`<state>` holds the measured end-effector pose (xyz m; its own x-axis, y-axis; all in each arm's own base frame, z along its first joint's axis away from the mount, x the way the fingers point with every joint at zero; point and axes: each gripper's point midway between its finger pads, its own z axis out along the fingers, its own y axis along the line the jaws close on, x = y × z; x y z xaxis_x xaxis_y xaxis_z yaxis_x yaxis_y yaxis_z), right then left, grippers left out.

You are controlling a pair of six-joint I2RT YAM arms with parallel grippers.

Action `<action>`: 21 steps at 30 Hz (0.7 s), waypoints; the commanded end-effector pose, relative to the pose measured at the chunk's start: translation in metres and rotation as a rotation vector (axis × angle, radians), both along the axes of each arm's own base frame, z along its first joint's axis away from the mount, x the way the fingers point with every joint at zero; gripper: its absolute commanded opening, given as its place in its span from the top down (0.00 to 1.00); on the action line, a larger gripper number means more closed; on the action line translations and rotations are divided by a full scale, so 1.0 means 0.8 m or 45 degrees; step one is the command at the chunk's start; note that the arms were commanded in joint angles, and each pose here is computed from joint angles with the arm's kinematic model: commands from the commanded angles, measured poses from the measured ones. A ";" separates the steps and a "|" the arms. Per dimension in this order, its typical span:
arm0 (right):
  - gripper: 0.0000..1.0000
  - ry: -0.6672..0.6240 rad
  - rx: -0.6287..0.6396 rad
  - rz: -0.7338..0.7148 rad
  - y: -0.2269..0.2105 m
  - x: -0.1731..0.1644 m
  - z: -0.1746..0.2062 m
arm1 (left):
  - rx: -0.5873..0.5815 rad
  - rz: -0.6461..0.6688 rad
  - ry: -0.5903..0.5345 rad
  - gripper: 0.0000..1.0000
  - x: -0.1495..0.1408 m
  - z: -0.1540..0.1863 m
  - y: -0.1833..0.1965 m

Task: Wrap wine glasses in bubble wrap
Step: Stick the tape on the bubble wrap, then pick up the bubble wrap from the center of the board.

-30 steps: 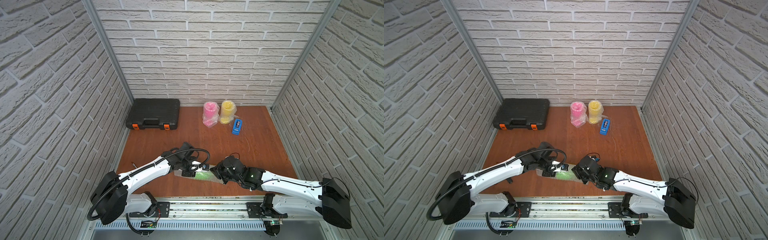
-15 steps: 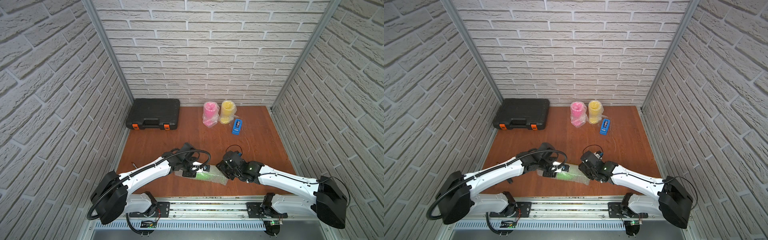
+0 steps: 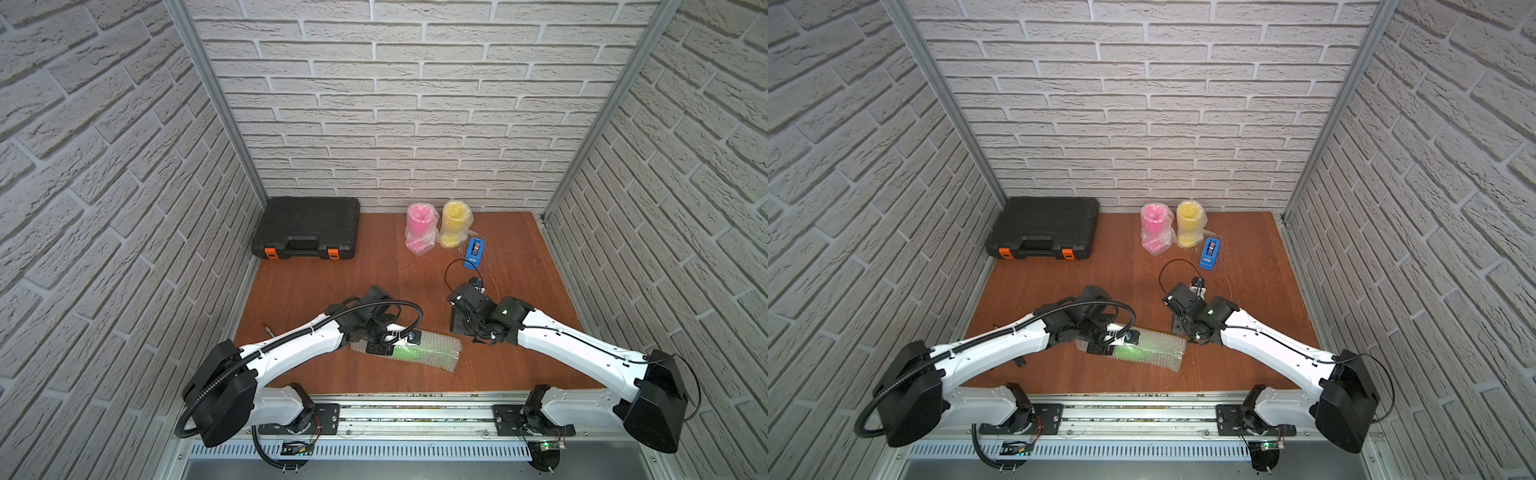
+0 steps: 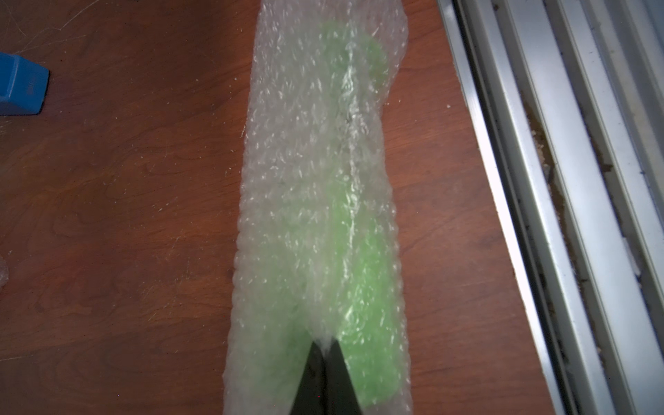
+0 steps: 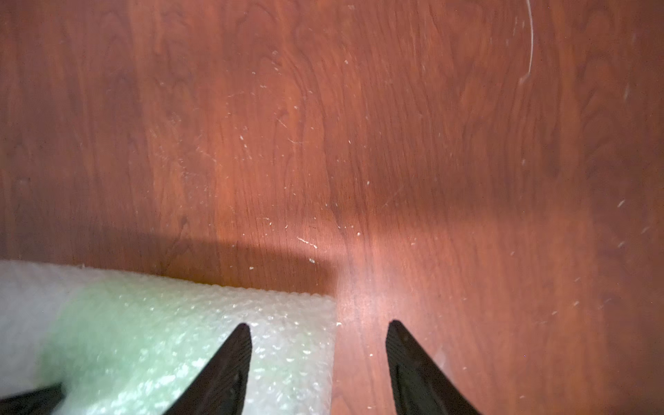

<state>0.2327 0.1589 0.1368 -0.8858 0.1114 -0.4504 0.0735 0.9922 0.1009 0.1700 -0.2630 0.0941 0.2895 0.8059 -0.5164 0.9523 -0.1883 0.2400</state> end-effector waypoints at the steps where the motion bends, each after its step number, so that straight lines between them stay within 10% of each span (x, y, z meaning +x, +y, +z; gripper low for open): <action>1: 0.39 -0.017 -0.067 0.573 0.029 -0.015 0.032 | 0.128 0.015 0.083 1.00 -0.016 -0.032 0.025; 12: 0.37 -0.082 -0.198 1.675 0.081 -0.079 -0.005 | 0.076 0.018 0.095 1.00 -0.010 -0.024 0.018; 21: 0.37 -0.076 -0.200 1.826 0.108 -0.082 -0.069 | 0.044 0.020 0.101 1.00 -0.007 -0.019 0.016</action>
